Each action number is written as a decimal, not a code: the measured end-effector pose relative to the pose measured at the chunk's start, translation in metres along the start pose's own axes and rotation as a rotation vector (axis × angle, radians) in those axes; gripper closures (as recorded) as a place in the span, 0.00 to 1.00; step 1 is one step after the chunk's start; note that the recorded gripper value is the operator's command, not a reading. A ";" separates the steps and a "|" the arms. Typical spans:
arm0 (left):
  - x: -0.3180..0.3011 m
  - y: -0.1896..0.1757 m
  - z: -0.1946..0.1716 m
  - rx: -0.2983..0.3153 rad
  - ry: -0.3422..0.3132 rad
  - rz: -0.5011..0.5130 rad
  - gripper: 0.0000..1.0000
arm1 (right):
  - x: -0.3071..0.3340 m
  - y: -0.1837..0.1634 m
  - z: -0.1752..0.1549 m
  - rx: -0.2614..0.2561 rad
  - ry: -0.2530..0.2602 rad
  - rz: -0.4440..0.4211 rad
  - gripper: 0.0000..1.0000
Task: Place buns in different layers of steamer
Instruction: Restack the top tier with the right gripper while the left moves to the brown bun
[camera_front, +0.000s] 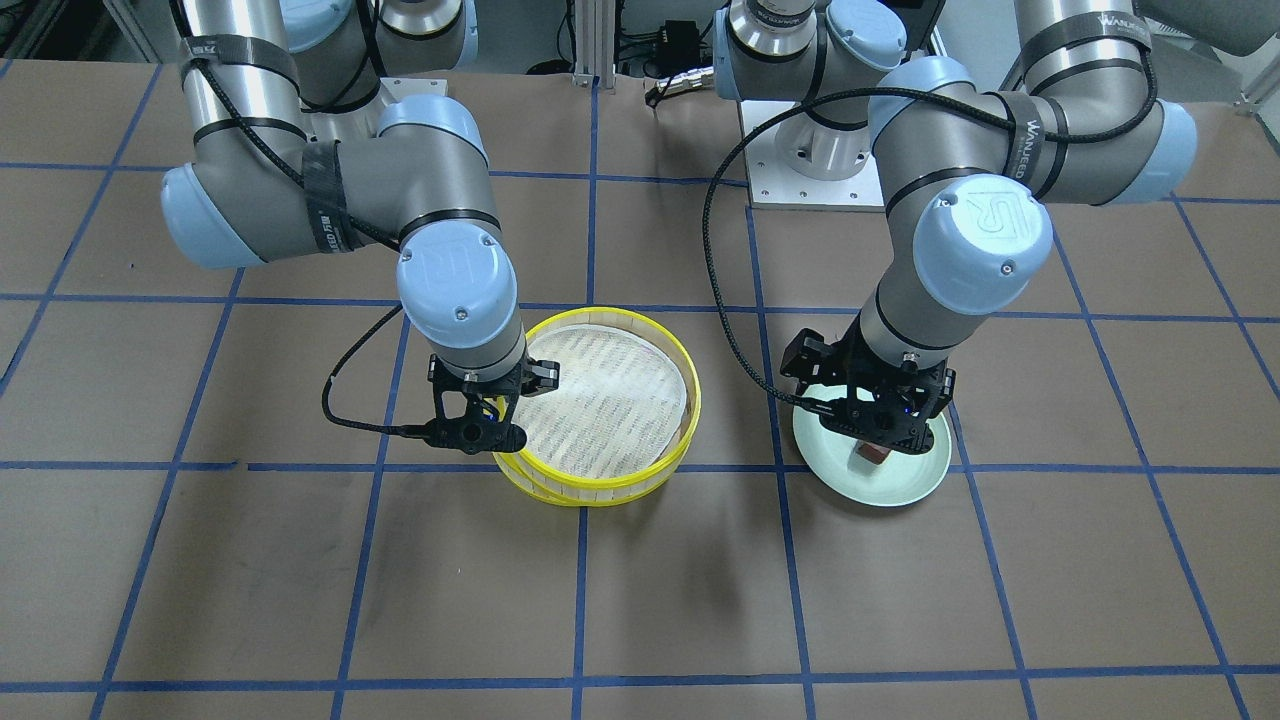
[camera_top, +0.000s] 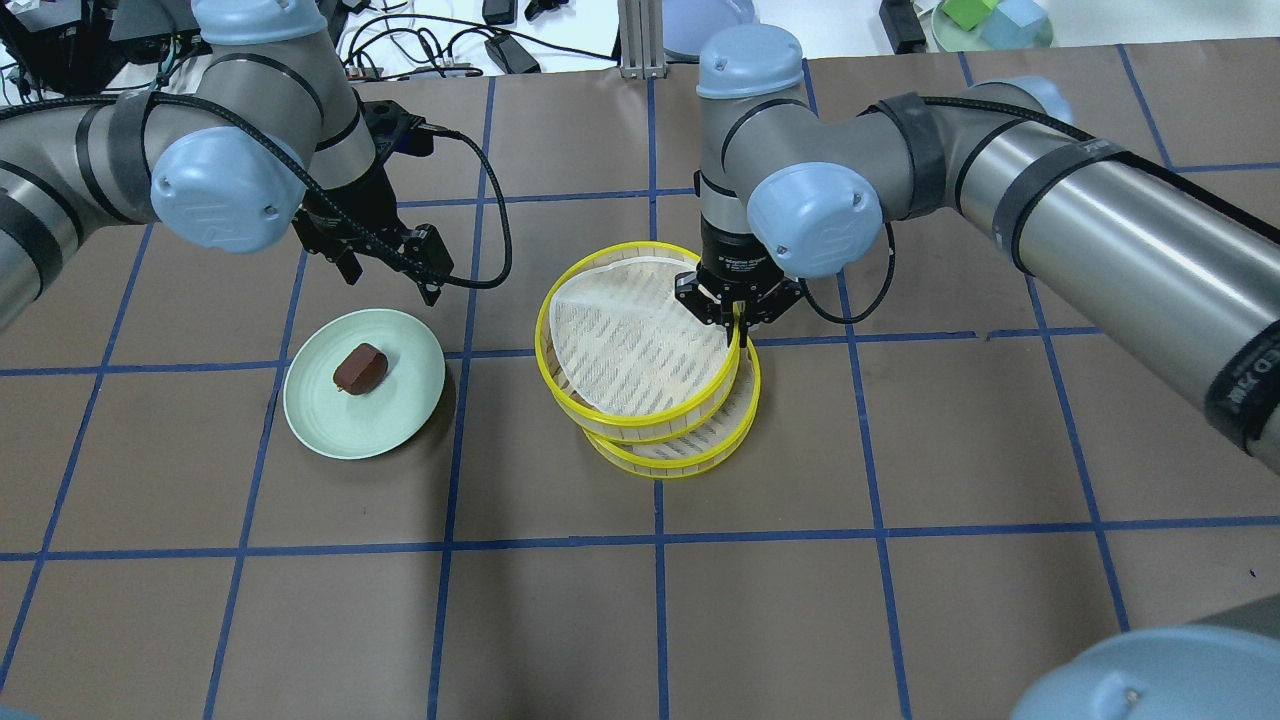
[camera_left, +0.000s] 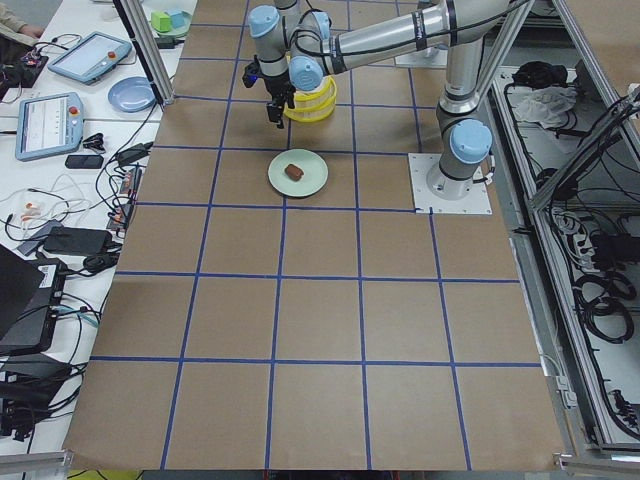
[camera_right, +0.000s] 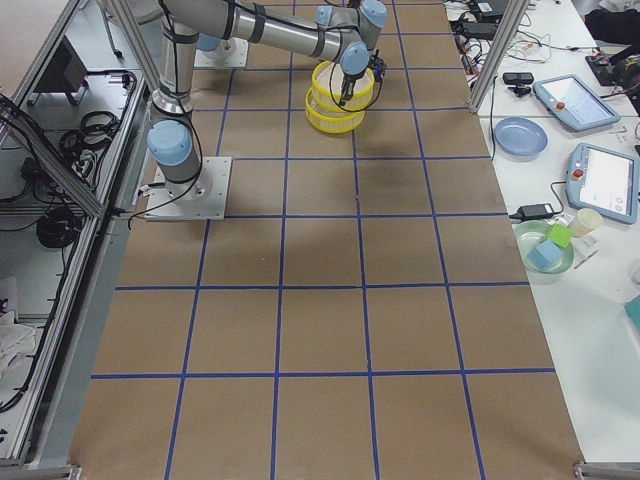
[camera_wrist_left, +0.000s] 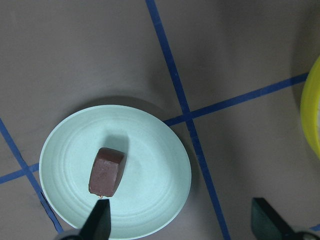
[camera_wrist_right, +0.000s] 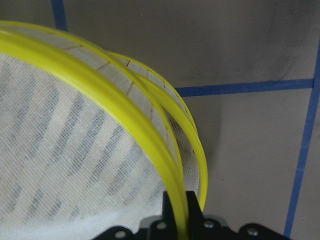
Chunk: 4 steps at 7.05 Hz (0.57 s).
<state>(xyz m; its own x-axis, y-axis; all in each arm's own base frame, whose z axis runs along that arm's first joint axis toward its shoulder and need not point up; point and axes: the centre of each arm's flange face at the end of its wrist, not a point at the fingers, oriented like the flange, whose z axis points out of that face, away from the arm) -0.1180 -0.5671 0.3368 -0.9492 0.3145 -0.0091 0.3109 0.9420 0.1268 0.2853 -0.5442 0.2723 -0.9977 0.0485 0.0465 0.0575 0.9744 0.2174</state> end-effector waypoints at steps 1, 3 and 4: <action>-0.005 0.001 0.000 0.000 -0.001 0.003 0.00 | -0.001 0.001 0.006 -0.005 0.013 -0.002 1.00; -0.048 0.012 0.016 -0.032 0.017 0.069 0.00 | 0.004 0.005 0.005 -0.005 0.045 -0.010 1.00; -0.077 0.023 0.034 -0.057 0.043 0.103 0.00 | 0.008 0.007 -0.002 0.009 0.050 -0.017 1.00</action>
<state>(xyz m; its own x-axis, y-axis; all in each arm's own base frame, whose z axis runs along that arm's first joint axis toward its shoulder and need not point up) -0.0362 -0.5657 0.3063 -0.9140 0.4026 0.0491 0.4046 0.8965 0.1807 0.2779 -0.5377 0.2765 -0.9956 0.0207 0.0914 0.0396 0.9770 0.2097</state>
